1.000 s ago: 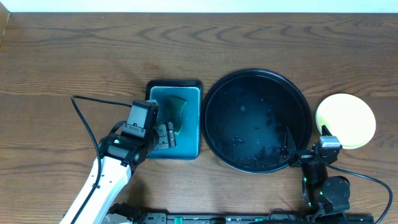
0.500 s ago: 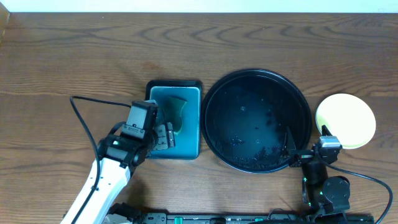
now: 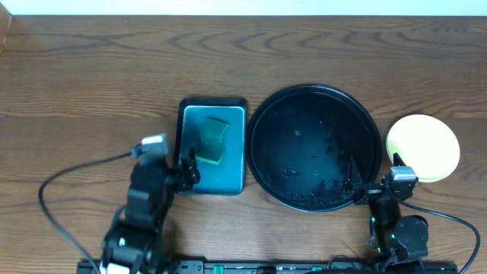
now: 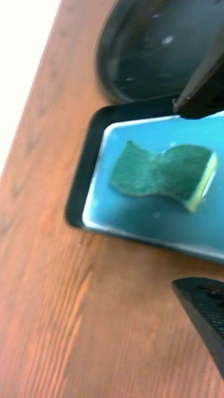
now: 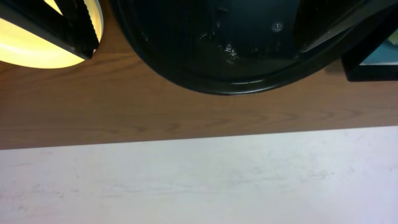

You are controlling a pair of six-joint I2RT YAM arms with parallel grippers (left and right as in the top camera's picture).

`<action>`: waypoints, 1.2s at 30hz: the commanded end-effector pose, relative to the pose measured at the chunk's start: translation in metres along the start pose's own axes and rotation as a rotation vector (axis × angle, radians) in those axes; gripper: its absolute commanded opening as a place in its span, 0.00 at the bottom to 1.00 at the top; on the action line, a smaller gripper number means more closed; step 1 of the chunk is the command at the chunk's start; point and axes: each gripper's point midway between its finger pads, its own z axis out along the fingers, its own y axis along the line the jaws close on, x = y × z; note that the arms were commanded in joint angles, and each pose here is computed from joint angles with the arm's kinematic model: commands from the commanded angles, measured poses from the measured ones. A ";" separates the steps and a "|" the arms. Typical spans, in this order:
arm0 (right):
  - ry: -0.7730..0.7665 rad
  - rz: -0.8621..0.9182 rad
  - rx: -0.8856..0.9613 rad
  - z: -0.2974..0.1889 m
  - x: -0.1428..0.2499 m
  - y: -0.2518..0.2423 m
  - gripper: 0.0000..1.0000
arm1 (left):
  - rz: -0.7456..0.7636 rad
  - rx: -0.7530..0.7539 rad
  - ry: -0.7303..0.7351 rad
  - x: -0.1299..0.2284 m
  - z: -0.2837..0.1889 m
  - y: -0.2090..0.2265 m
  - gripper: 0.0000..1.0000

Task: Clean dirty plates on tray and stack at the side

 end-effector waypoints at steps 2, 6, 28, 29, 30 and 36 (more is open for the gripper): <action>-0.002 -0.012 -0.002 0.000 0.000 0.000 0.99 | -0.028 0.010 -0.151 -0.005 -0.007 0.014 0.82; -0.002 -0.012 -0.002 0.000 0.000 0.000 0.99 | -0.054 0.032 -0.299 -0.017 -0.015 0.020 0.82; -0.002 -0.012 -0.002 0.000 0.000 0.000 0.99 | 0.190 -0.012 -0.470 -0.026 -0.027 0.033 0.82; -0.002 -0.012 -0.002 0.000 0.000 0.000 0.99 | 0.192 -0.017 -0.420 -0.015 -0.021 0.036 0.82; -0.002 -0.012 -0.002 0.000 0.000 0.000 0.99 | 0.194 -0.021 -0.365 -0.003 -0.016 0.039 0.82; -0.002 -0.012 -0.002 0.000 0.000 0.000 0.99 | 0.195 -0.022 -0.340 0.003 -0.014 0.040 0.82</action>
